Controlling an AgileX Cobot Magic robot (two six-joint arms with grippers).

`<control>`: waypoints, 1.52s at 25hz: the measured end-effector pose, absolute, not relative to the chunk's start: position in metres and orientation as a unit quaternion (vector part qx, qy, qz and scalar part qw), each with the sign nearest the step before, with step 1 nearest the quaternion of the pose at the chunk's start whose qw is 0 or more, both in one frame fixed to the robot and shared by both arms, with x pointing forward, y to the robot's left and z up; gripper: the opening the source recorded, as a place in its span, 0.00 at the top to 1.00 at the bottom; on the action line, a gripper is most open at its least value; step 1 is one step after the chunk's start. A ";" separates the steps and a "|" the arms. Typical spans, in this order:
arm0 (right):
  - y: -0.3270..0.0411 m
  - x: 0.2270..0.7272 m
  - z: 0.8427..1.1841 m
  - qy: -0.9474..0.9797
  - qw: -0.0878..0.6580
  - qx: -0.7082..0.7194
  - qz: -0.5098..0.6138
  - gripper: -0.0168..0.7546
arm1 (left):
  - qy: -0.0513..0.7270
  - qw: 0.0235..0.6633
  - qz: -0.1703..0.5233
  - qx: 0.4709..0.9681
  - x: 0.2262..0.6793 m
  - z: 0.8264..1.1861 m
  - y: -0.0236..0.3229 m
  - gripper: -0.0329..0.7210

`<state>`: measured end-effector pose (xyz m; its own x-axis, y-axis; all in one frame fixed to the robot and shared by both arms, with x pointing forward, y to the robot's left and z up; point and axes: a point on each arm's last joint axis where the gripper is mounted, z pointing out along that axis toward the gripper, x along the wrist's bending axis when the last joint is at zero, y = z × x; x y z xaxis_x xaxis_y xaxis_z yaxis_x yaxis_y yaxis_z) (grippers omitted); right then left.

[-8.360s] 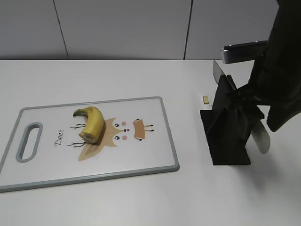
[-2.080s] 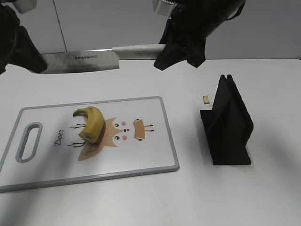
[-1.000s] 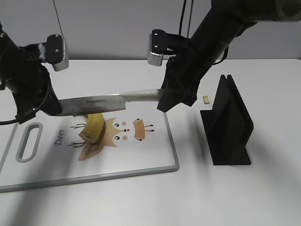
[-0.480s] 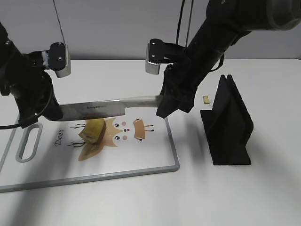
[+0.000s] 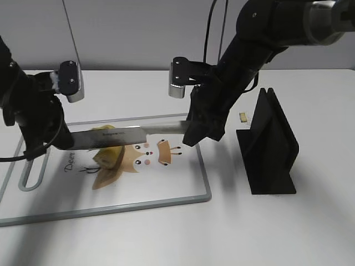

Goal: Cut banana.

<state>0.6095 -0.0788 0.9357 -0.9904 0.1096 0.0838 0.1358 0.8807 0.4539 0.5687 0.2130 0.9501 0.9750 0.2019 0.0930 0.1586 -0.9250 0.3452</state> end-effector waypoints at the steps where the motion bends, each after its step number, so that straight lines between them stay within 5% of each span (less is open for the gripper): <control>1: -0.079 0.610 0.936 -0.970 0.023 -0.062 -0.235 0.74 | 0.093 0.170 0.067 0.979 0.570 0.949 0.213 0.96; 38: -0.079 0.616 0.896 -0.976 0.032 -0.057 -0.209 0.74 | 0.100 0.165 0.053 0.980 0.578 0.926 0.211 0.96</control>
<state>0.6162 -0.0794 0.8961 -0.9916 0.0971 0.0853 0.1235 0.9063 0.4042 0.5776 0.2109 0.9264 0.9746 0.2126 0.0711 0.1776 -0.9258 0.3337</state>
